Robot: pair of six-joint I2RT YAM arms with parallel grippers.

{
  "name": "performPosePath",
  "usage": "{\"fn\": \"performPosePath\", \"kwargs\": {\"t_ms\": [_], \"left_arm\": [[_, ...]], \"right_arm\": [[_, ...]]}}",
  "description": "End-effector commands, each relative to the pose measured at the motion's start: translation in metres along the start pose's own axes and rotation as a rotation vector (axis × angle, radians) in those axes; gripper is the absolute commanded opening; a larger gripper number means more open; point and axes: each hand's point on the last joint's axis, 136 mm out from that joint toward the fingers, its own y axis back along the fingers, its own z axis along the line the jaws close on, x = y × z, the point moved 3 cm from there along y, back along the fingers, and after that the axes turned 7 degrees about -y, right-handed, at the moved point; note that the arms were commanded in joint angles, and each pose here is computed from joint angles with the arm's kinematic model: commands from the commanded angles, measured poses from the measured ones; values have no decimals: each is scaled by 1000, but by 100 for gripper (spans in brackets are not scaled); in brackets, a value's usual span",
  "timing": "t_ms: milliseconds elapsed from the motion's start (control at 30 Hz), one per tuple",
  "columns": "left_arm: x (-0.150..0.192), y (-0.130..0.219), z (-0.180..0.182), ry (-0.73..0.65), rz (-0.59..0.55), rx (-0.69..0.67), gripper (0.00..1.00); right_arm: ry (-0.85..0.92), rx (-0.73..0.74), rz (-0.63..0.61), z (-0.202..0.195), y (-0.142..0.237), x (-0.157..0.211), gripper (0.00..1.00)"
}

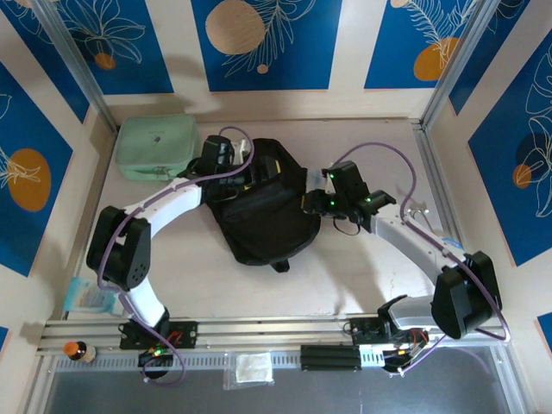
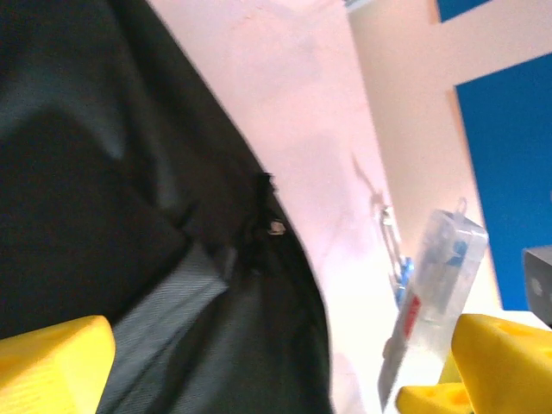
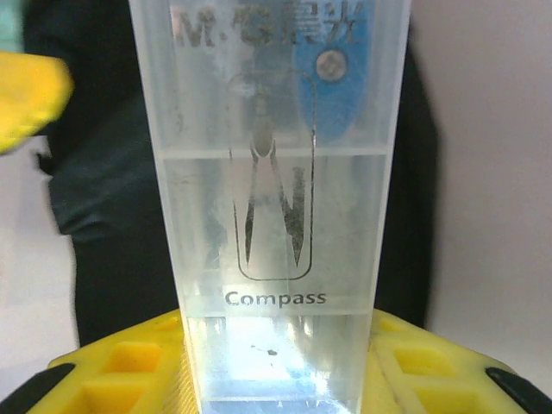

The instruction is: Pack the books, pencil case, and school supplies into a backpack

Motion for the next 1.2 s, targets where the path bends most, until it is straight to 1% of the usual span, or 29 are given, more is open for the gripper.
{"fn": "performPosePath", "kwargs": {"t_ms": [0,100,267,400,533,667,733,767,833,867,967,1033,1067,1167], "left_arm": [[-4,-8,-40,-2,-6,160,97],[2,-12,-44,-9,12,167,90],[7,-18,-42,-7,37,157,76],[6,-24,-35,22,55,113,58],[2,-30,-39,52,53,145,44],[-2,-32,-38,78,42,157,26],[-3,-31,-35,94,33,158,19],[-5,-30,-34,104,26,160,16],[-7,-28,-31,121,9,170,13],[-9,-26,-30,129,0,176,13],[-15,-21,-28,150,-31,195,12],[-19,-18,-30,160,-52,215,12],[-21,-16,-31,165,-64,224,12],[-26,-12,-36,174,-96,252,13]], "right_arm": [[144,-170,5,37,-8,-12,38],[168,-218,10,48,-14,-16,38],[200,-234,37,55,-22,-15,38],[209,-247,51,59,-23,-13,38],[220,-262,68,62,-25,-10,39],[209,-256,76,59,-26,-9,39],[201,-265,74,59,-25,-9,40],[197,-274,70,59,-23,-9,41],[181,-304,67,60,-19,-10,45],[163,-325,66,61,-17,-11,49],[68,-388,60,58,-10,-17,71],[-15,-449,56,58,-5,-22,79],[-60,-494,58,59,-2,-24,81],[-178,-610,67,67,3,-32,83]]}}
